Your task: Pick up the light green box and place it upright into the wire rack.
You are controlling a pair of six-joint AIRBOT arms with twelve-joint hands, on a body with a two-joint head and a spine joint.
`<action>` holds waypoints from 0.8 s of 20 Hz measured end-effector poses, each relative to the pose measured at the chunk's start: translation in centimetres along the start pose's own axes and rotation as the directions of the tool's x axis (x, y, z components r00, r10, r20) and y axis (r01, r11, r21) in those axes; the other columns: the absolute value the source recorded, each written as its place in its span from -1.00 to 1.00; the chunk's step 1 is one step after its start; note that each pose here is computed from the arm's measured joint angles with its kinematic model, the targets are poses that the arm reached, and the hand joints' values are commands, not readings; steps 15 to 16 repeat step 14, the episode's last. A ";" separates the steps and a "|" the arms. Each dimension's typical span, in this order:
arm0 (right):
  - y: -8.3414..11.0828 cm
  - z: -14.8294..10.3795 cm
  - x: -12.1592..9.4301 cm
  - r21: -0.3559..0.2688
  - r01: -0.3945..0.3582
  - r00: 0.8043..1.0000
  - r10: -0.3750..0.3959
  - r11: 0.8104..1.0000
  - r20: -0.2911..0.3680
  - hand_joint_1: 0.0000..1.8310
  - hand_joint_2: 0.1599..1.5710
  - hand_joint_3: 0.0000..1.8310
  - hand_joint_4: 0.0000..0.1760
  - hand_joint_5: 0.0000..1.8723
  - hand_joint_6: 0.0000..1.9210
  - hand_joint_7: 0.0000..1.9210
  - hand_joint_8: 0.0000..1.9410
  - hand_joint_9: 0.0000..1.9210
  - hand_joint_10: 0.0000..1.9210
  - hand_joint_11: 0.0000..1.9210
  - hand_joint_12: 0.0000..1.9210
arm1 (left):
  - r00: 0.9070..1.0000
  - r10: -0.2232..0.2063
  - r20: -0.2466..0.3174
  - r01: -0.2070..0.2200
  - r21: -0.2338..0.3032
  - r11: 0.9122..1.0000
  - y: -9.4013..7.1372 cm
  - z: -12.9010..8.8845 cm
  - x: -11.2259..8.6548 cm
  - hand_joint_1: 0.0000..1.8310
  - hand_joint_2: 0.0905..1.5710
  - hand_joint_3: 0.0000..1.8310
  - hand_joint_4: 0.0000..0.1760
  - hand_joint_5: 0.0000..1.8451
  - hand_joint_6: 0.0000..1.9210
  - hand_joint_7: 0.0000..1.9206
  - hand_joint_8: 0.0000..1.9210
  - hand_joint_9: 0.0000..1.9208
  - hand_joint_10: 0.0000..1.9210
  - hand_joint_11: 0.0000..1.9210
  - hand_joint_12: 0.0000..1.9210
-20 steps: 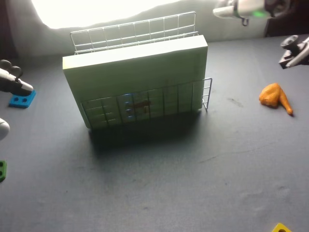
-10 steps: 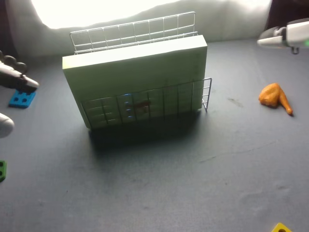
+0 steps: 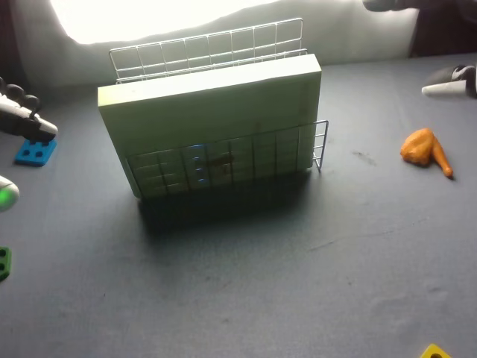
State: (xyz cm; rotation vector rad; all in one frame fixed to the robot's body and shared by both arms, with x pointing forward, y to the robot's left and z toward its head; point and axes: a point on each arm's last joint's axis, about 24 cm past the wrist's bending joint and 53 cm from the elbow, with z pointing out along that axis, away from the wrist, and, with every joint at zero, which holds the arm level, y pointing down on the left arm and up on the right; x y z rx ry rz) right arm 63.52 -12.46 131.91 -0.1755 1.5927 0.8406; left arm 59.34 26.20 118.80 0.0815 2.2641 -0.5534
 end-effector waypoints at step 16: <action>4.3 0.4 0.3 -0.292 0.198 0.980 -0.178 0.936 0.094 -0.15 0.35 -0.99 -1.00 -0.62 -0.99 -0.50 -0.96 -0.82 -0.08 -1.00 0.72 | 1.000 -0.022 0.007 0.022 -0.018 1.000 1.3 0.0 -0.5 -0.81 0.58 -1.00 -0.75 -0.72 -1.00 -0.71 -1.00 -0.74 -0.99 -1.00 -0.46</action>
